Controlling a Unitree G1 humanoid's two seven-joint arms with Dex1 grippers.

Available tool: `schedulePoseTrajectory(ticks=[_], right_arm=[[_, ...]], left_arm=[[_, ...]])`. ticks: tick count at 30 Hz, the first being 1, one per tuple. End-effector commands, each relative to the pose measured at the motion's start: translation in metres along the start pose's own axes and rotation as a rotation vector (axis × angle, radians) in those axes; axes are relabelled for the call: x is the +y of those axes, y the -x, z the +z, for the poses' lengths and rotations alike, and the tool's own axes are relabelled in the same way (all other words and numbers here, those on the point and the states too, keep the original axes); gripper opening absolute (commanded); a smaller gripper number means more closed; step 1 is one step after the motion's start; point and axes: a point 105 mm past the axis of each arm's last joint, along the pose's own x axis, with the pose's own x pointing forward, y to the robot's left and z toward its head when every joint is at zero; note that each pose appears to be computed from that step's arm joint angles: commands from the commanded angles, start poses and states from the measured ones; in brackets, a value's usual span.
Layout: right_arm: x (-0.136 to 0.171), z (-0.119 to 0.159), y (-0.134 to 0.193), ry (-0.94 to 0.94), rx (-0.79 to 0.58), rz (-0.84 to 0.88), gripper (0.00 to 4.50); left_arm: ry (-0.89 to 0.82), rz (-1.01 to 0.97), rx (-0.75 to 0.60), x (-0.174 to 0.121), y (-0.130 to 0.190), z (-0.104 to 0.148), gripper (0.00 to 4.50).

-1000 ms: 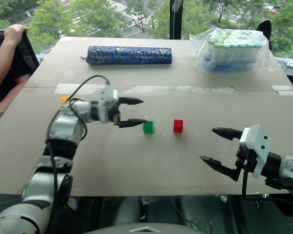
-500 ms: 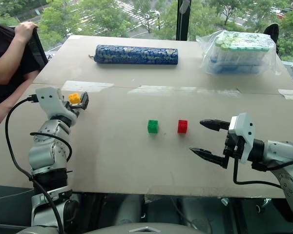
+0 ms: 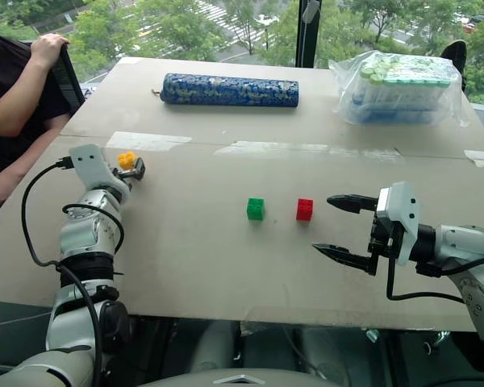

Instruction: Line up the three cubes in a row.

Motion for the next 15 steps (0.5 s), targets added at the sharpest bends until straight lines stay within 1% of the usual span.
schedulePoseTrajectory(ticks=[1,4,6,8,10,11,13,14,15], right_arm=[[0.004,0.008,0.003,0.047,-0.001,0.001,4.5],[0.004,0.008,0.005,0.049,0.004,-0.01,4.5],[0.004,0.009,0.006,0.052,0.006,-0.018,4.5],[0.004,0.009,0.006,0.052,0.006,-0.025,4.5],[0.005,0.009,0.007,0.05,0.007,-0.03,4.5],[0.005,0.009,0.007,0.05,0.008,-0.033,4.5],[0.006,0.01,0.008,0.047,0.009,-0.034,4.5],[0.006,0.01,0.008,0.046,0.009,-0.034,4.5],[0.006,0.01,0.008,0.044,0.011,-0.031,4.5]], left_arm=[[-0.026,-0.048,-0.07,-0.005,-0.006,0.016,4.24],[-0.026,-0.062,-0.075,-0.006,-0.008,0.015,3.22],[-0.031,-0.052,-0.082,-0.004,-0.009,0.015,2.1],[-0.053,-0.052,-0.095,-0.003,-0.008,0.016,1.31],[-0.083,-0.08,-0.107,-0.004,-0.007,0.018,1.32],[-0.076,-0.232,-0.129,-0.017,-0.003,0.024,1.32],[-0.074,-0.619,-0.16,-0.053,0.018,0.037,1.32],[-0.077,-0.782,-0.162,-0.067,0.03,0.039,1.32],[-0.105,-0.959,-0.118,-0.08,0.045,0.036,1.32]])
